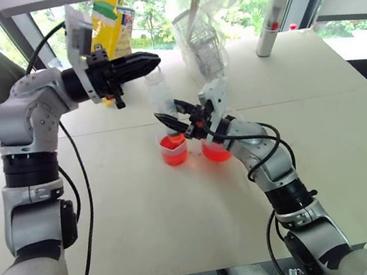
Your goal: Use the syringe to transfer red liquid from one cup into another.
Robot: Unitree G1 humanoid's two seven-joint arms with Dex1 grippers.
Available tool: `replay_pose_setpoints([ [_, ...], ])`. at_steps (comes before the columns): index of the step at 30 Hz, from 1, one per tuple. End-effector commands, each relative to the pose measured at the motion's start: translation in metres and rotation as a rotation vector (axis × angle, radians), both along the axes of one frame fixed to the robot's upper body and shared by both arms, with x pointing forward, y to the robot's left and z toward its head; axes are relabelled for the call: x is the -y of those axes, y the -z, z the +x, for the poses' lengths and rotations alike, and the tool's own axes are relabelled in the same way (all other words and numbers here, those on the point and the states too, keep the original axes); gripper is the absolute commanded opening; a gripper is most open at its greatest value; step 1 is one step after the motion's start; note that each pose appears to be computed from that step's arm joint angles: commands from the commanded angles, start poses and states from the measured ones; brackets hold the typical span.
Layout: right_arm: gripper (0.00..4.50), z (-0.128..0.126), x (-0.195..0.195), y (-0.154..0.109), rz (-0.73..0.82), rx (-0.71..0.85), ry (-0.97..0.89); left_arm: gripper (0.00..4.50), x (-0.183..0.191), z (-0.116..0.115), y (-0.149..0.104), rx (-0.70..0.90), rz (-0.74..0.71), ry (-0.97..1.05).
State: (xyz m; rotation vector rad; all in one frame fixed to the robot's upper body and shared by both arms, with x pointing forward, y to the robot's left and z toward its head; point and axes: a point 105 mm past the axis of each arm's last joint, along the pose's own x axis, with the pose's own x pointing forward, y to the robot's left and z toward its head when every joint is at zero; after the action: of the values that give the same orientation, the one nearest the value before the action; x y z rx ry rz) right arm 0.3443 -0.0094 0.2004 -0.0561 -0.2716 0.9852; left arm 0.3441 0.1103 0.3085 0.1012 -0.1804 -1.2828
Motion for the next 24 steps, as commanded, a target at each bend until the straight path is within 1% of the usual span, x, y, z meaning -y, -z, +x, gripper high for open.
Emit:
replay_pose_setpoints([
  [1,1.37,-0.009,0.001,-0.039,0.050,0.129,-0.012,0.08,0.000,-0.007,0.008,-0.013,0.038,0.020],
  [6,1.37,-0.012,0.003,-0.055,0.059,0.165,-0.013,0.08,0.000,-0.008,0.022,-0.025,0.074,0.009],
  [16,1.37,-0.020,0.004,-0.090,0.134,0.195,-0.024,0.08,0.004,-0.009,0.039,-0.053,0.102,0.016],
  [24,1.37,-0.019,0.006,-0.104,0.170,0.204,-0.024,0.08,0.007,-0.011,0.044,-0.052,0.116,0.022],
])
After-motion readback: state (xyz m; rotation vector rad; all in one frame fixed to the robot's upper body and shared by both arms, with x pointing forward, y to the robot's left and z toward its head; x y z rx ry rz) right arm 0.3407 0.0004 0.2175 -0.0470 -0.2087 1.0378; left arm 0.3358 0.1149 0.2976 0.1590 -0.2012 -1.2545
